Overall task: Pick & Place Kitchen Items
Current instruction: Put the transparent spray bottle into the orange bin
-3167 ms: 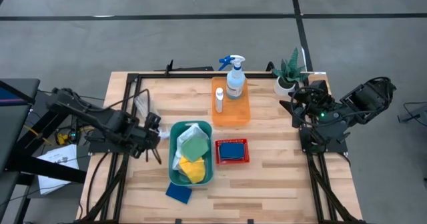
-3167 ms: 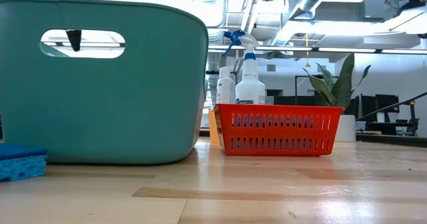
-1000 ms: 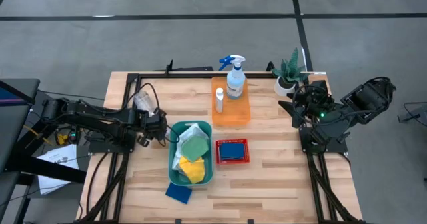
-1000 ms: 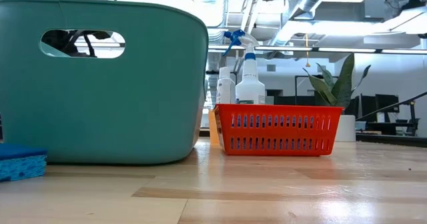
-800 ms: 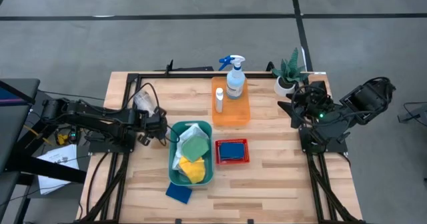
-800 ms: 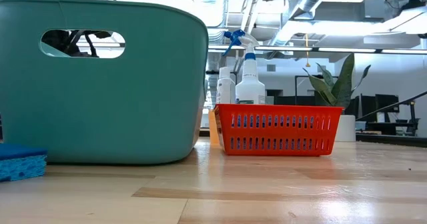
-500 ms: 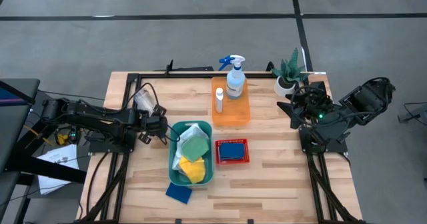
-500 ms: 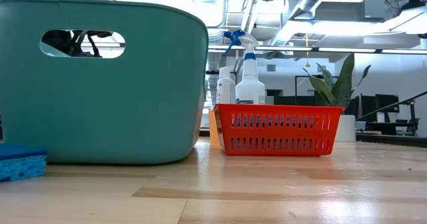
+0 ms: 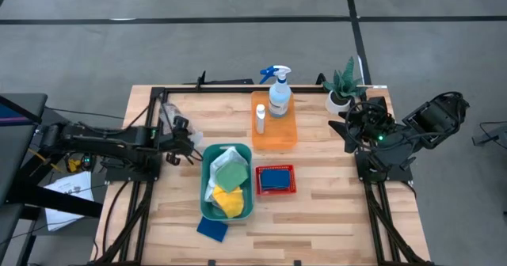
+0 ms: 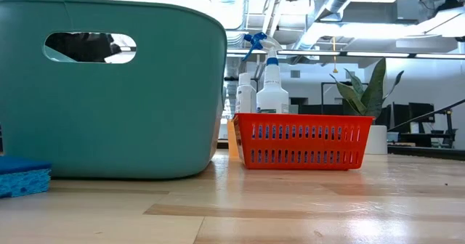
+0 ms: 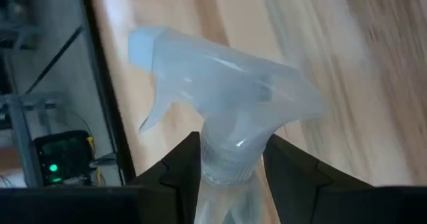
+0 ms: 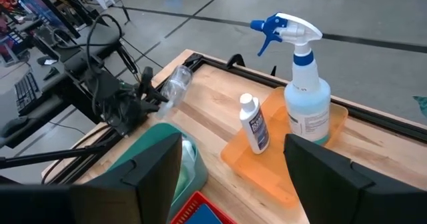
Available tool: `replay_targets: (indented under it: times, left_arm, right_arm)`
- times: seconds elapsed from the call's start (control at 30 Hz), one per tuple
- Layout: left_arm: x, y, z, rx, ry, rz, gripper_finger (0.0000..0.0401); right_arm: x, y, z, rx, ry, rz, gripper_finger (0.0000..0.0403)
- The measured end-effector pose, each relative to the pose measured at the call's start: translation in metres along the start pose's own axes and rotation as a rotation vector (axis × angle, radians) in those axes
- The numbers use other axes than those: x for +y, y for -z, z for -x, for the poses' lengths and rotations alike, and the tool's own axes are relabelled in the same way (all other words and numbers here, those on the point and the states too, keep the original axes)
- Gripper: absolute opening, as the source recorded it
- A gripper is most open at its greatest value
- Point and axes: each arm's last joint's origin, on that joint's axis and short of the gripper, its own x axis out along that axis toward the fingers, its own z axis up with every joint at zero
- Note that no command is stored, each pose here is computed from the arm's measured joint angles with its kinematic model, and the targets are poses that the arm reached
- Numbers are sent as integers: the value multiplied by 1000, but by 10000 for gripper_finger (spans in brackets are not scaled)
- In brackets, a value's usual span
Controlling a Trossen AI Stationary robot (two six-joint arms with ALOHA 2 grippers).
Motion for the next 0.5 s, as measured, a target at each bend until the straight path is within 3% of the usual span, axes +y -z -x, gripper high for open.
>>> replay_targets:
  times: [0.2,0.5]
  left_arm:
    - [7,1,12,-113,-64,185,132]
    - [16,-6,19,-220,-83,337,131]
  right_arm:
    - [1,-1,0,-6,-4,-11,255]
    - [2,-1,0,-22,-7,-24,255]
